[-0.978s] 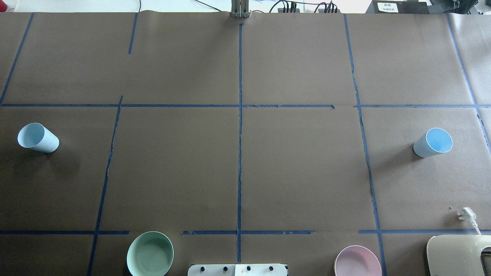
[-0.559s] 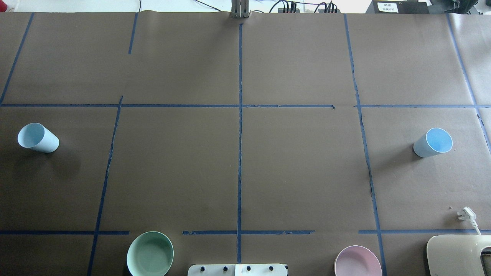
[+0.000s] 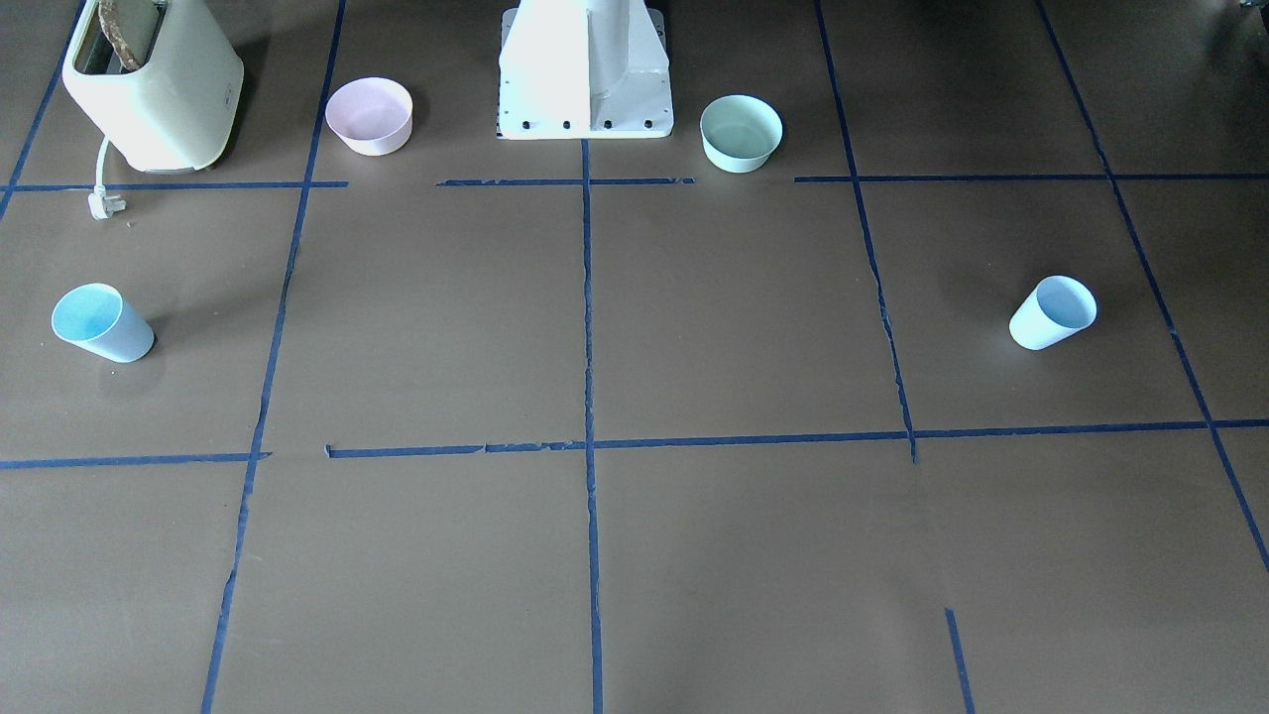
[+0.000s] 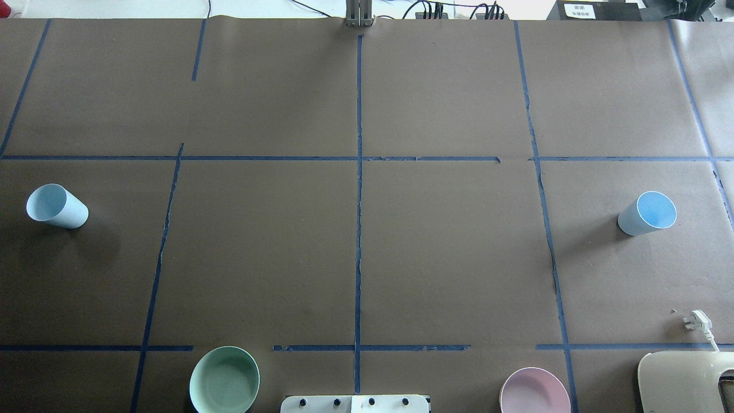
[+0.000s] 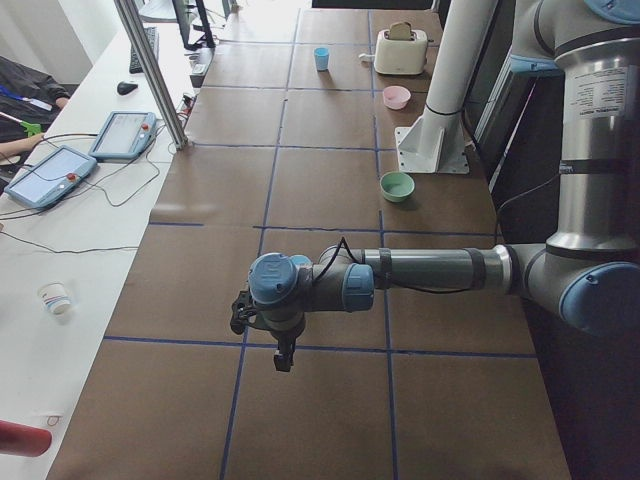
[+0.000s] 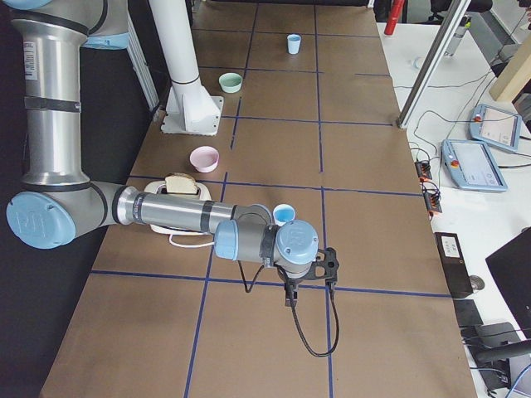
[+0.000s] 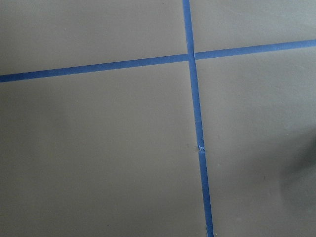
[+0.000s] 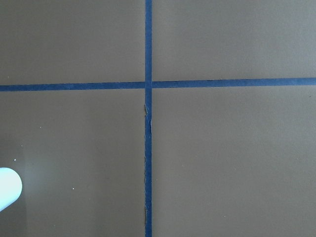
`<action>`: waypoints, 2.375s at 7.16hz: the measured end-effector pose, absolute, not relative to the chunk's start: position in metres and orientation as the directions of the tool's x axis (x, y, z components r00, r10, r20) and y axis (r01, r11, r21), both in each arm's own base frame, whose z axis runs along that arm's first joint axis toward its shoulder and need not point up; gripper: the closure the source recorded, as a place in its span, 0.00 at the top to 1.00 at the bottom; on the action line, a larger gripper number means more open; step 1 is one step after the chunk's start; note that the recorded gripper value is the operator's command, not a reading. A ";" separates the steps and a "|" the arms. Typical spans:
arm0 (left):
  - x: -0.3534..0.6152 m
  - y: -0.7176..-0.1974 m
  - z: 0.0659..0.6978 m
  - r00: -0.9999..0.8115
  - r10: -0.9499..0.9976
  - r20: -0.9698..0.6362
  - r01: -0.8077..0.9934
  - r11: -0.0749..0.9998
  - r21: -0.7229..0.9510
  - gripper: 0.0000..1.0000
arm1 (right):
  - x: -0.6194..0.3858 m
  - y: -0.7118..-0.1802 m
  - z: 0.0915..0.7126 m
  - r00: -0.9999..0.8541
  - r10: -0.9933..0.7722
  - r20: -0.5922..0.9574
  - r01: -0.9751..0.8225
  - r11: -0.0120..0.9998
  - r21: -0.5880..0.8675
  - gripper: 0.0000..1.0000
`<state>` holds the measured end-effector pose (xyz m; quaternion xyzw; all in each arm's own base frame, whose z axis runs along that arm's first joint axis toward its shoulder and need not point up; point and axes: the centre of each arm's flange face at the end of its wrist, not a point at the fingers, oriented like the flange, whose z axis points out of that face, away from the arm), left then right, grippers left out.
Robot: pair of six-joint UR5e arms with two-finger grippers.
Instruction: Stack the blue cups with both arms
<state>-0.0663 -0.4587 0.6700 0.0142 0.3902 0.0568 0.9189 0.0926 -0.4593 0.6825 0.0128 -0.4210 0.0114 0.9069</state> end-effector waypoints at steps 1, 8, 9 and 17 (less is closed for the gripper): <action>-0.066 -0.459 0.669 0.689 0.115 -0.716 -0.092 0.993 0.071 1.00 | 0.093 -0.459 0.682 0.646 0.009 0.764 -0.031 0.999 0.015 1.00; -0.019 -0.472 0.570 0.679 0.092 -0.728 -0.025 0.994 0.103 1.00 | 0.093 -0.470 0.670 0.647 -0.010 0.763 -0.032 0.999 0.040 1.00; 0.020 -0.472 0.547 0.658 0.064 -0.750 -0.017 0.997 0.070 1.00 | 0.093 -0.470 0.670 0.646 -0.010 0.763 -0.032 0.999 0.040 1.00; 0.173 -0.472 0.611 0.635 -0.044 -0.772 0.059 0.998 -0.008 0.77 | 0.094 -0.475 0.665 0.650 -0.018 0.760 -0.031 0.998 0.050 1.00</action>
